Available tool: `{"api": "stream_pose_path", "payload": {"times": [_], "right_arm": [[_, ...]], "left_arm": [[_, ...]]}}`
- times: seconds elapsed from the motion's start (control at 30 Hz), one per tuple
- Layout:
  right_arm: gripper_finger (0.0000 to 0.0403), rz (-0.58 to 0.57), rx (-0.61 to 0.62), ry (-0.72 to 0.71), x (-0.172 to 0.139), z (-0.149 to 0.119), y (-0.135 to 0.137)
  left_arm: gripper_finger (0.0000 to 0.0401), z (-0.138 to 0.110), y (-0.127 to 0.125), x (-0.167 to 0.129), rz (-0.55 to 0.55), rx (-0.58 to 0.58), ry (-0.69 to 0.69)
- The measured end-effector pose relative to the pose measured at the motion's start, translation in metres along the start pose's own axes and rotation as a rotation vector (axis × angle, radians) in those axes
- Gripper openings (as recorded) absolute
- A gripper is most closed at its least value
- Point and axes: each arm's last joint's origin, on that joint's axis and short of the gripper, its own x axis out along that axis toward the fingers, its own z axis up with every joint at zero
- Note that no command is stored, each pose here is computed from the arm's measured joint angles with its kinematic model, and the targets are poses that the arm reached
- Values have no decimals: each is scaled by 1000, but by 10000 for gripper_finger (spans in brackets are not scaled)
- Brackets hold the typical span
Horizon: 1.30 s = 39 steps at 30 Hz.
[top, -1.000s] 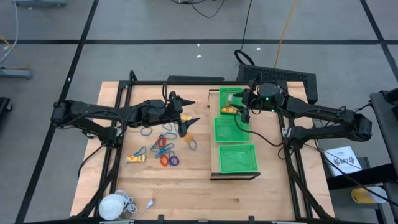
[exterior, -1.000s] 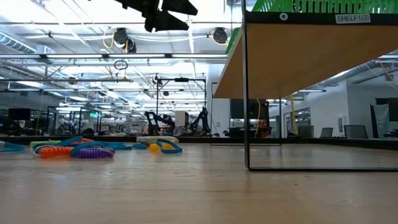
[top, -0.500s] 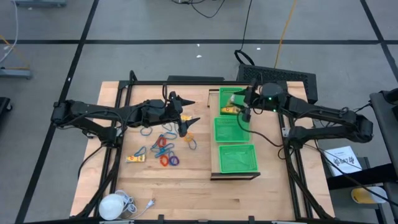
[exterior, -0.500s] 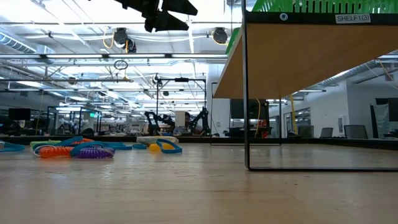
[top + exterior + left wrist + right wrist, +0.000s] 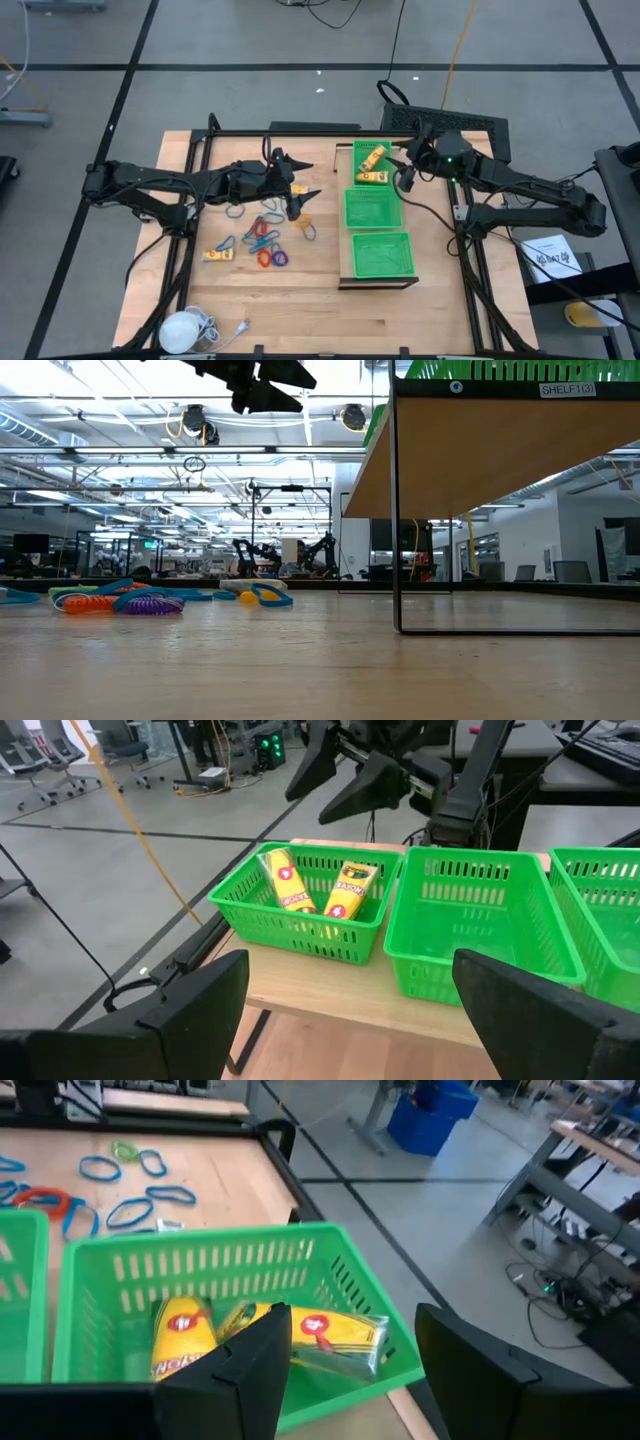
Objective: Pick & Place Office Desk Supplies
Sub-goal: Put the yellow crayon box into the top green bin
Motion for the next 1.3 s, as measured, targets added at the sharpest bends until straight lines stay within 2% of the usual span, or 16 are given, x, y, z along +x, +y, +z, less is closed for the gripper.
{"api": "stream_pose_path", "payload": {"times": [0.37, 0.47, 0.73, 0.97, 1.13, 1.3], "right_arm": [[202, 15, 19, 49, 18, -4, 4], [196, 28, 15, 116, 25, 6, 3], [157, 54, 34, 274, 50, 38, 0], [119, 81, 8, 440, 76, 22, 7], [106, 92, -14, 442, 83, 21, 10], [106, 97, -29, 360, 71, 31, 11]], "left_arm": [[361, 0, 0, 0, 0, -17, -1], [361, 0, 0, 0, 0, -20, -2], [360, 0, 0, 0, 0, -27, -2], [360, 0, 0, 0, 0, -25, 1], [361, 0, 0, 0, 0, -22, 3], [360, 0, 0, 0, 0, -22, 4]]}}
